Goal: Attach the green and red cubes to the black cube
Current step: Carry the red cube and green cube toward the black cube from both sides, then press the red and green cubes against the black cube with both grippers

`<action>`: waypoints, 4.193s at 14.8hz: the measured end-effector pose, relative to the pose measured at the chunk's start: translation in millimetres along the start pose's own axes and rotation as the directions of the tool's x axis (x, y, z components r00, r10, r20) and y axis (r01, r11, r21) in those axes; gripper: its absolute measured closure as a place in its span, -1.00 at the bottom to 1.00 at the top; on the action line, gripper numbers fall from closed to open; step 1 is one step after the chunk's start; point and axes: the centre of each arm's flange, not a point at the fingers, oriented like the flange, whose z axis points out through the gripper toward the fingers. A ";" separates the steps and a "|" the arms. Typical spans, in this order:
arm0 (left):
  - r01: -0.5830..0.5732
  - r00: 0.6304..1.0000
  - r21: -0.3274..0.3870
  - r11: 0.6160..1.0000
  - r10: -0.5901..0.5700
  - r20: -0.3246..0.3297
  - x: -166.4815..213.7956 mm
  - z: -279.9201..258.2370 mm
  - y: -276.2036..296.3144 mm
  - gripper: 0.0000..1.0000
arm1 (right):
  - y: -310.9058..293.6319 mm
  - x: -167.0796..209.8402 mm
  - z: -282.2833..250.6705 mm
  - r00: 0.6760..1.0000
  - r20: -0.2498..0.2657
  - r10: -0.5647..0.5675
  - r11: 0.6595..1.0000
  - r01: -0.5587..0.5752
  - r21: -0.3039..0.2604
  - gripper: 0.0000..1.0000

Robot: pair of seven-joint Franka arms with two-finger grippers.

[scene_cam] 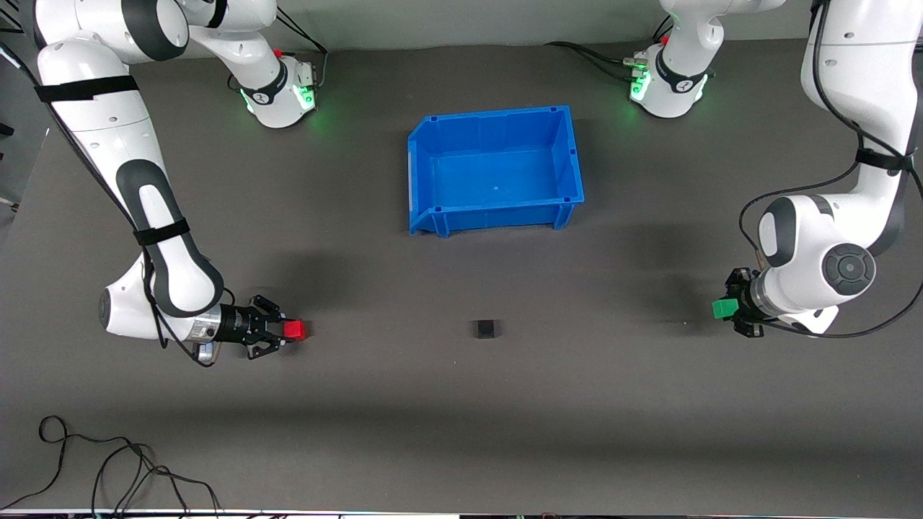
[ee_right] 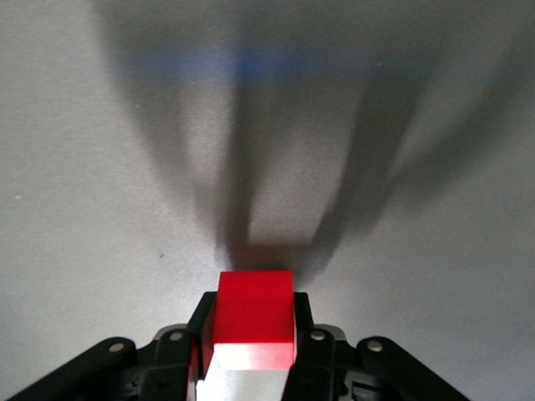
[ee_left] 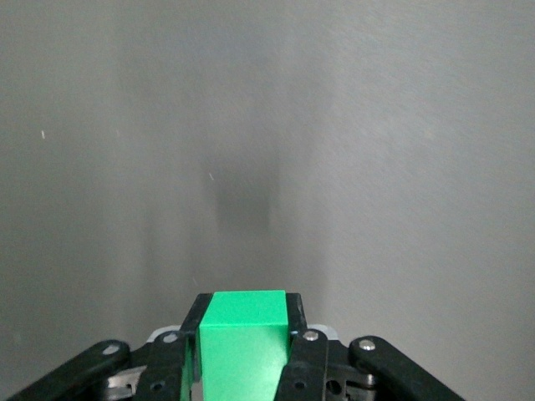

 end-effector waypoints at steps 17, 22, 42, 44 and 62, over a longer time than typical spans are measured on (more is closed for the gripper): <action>0.072 0.966 -0.026 0.997 -0.063 0.252 -278.8 26.2 3.8 0.22 | -72.6 -170.0 32.9 0.991 0.134 -0.026 0.999 0.022 0.024 0.21; -0.025 0.970 -0.011 1.000 0.027 0.243 -346.0 62.9 -33.6 0.22 | -72.9 -239.0 102.2 0.995 0.103 -0.003 0.999 -0.002 0.047 0.21; 0.068 0.957 -0.063 0.996 -0.048 0.285 -373.3 63.4 -27.5 0.22 | -45.3 -304.7 220.1 0.991 0.116 0.071 0.994 -0.080 0.076 0.21; 0.058 0.958 -0.058 0.997 -0.039 0.285 -380.8 69.1 -31.6 0.22 | -45.7 -304.8 221.1 0.991 0.116 0.071 0.994 -0.080 0.076 0.21; 0.035 0.961 -0.072 0.997 -0.014 0.275 -392.4 71.5 -36.3 0.12 | -46.5 -314.5 221.1 0.988 0.123 0.090 0.992 -0.100 0.079 0.21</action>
